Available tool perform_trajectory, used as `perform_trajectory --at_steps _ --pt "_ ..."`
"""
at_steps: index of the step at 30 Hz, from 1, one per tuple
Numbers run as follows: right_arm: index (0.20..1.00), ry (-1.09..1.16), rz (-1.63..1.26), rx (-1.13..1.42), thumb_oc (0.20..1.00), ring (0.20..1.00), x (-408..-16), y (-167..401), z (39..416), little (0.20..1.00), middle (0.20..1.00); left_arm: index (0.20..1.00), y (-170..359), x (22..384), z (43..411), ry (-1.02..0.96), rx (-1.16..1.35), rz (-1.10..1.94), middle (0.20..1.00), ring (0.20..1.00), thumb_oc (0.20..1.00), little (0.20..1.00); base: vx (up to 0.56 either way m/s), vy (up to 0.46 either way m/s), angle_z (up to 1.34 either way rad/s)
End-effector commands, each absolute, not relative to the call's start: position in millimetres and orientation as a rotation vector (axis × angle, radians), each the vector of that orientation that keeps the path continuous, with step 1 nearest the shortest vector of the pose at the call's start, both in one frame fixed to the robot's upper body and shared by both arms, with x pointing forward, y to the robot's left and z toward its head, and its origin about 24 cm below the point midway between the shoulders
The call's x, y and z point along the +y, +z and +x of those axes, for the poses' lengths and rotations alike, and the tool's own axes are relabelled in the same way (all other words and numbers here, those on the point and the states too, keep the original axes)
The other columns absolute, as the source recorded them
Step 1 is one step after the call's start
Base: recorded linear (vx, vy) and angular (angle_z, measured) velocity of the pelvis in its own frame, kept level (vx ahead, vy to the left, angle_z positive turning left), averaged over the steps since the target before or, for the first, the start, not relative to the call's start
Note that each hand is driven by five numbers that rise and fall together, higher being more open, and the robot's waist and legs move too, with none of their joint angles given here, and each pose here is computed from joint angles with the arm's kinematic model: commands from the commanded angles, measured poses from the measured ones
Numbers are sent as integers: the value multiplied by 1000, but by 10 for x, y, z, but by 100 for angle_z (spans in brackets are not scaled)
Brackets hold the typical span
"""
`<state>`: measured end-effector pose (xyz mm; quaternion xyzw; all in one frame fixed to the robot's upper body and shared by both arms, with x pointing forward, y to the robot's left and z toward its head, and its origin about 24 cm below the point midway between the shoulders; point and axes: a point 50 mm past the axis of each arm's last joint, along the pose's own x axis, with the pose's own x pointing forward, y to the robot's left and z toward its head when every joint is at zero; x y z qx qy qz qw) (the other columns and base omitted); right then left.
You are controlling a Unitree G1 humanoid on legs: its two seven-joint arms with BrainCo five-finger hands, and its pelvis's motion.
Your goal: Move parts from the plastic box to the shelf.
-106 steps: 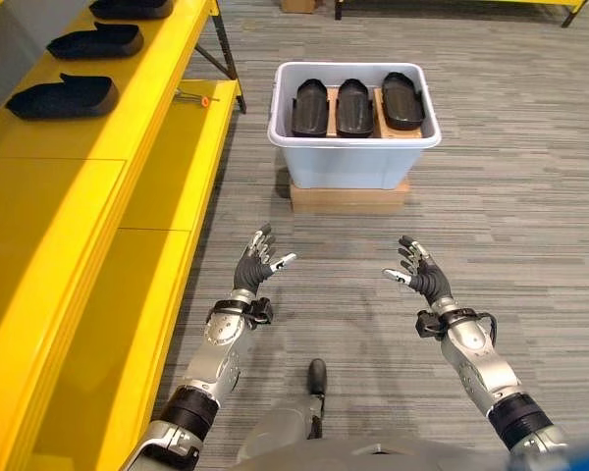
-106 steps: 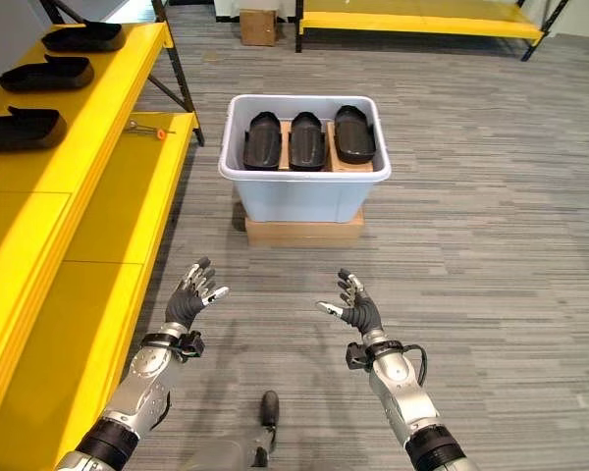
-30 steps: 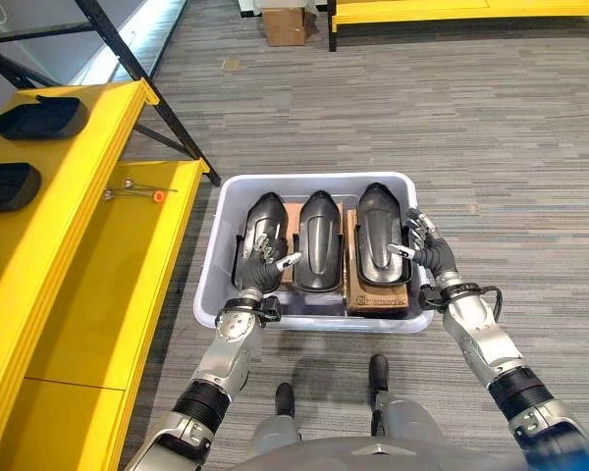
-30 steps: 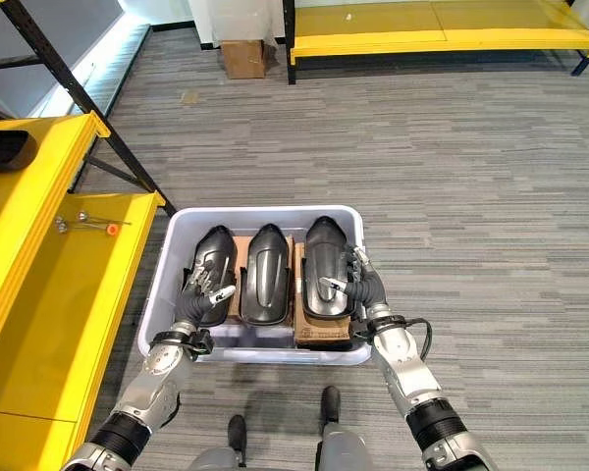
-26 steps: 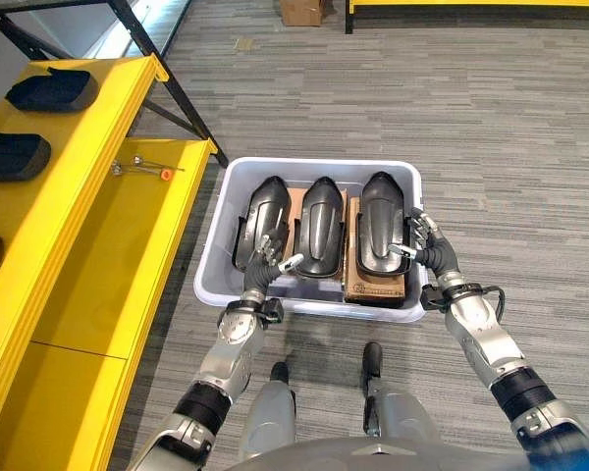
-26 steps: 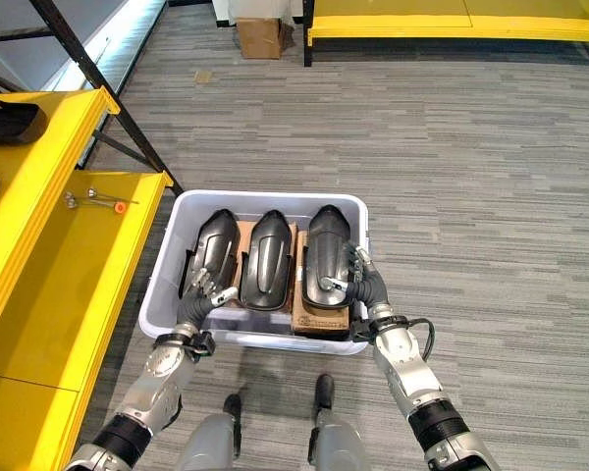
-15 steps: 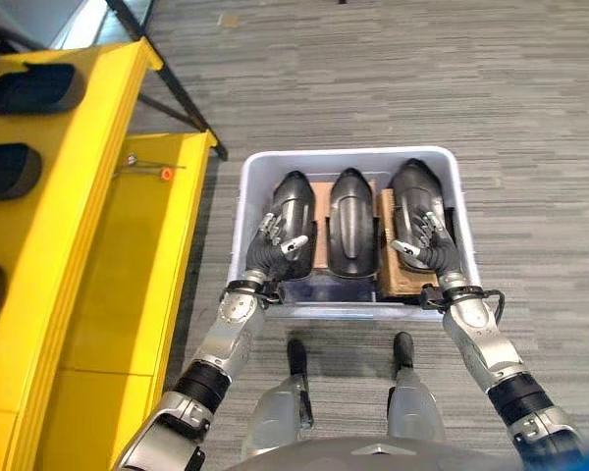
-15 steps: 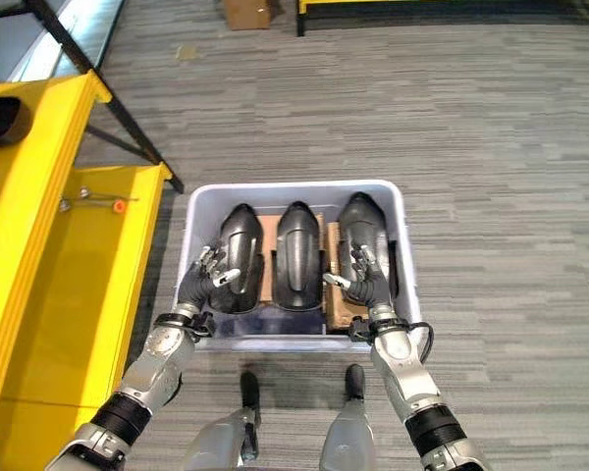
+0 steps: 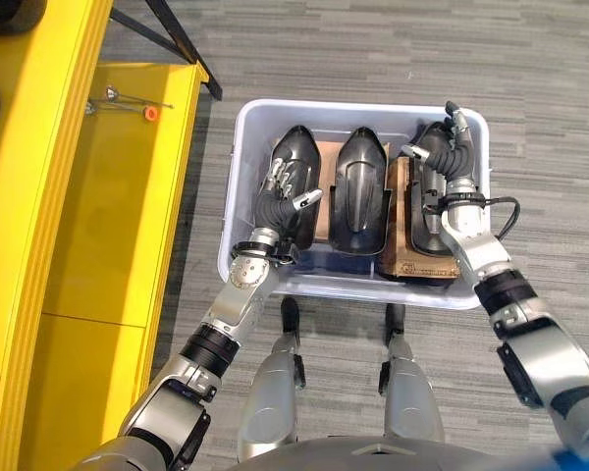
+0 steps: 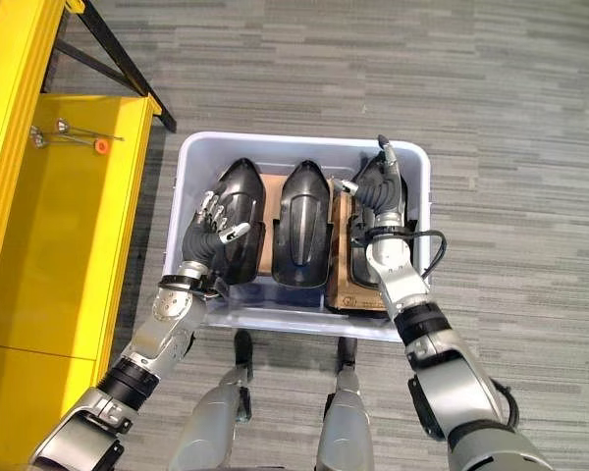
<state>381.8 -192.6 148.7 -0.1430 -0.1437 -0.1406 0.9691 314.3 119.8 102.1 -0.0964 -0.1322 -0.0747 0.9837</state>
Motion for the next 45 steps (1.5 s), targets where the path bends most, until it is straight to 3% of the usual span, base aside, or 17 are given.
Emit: perform_trajectory --at_steps 1,15,20,32,39,45 --pt "1000 -313 -312 -376 1000 1000 -1968 1831 3913 1000 1000 1000 1333 1204 3044 -212 -433 -220 1000 1000 1000 1000 0 0 0" --pt "1000 -338 -433 -70 1000 1000 -2154 1282 3968 1000 1000 1000 1275 1145 3050 -241 -398 -234 1000 1000 1000 1000 -5 2 -1" --pt "1000 -235 -461 53 1000 1000 -1985 922 3907 1000 1000 1000 1233 1088 3028 -266 -381 -255 1000 1000 1000 1000 0 0 0" --pt "1000 244 -760 -166 1000 1000 -1114 781 3625 1000 1000 1000 1201 1198 3048 -180 -392 -270 1000 1000 1000 1000 0 0 0" --pt "1000 246 -730 -230 1000 1000 -1130 792 3484 1000 1000 1000 1221 1282 3046 -125 -411 -266 1000 1000 1000 1000 0 0 0" --pt "1000 84 -654 -455 1000 1000 -1366 1287 3394 1000 1000 1000 1215 1385 3033 -68 -413 -253 1000 1000 1000 1000 0 5 -2"
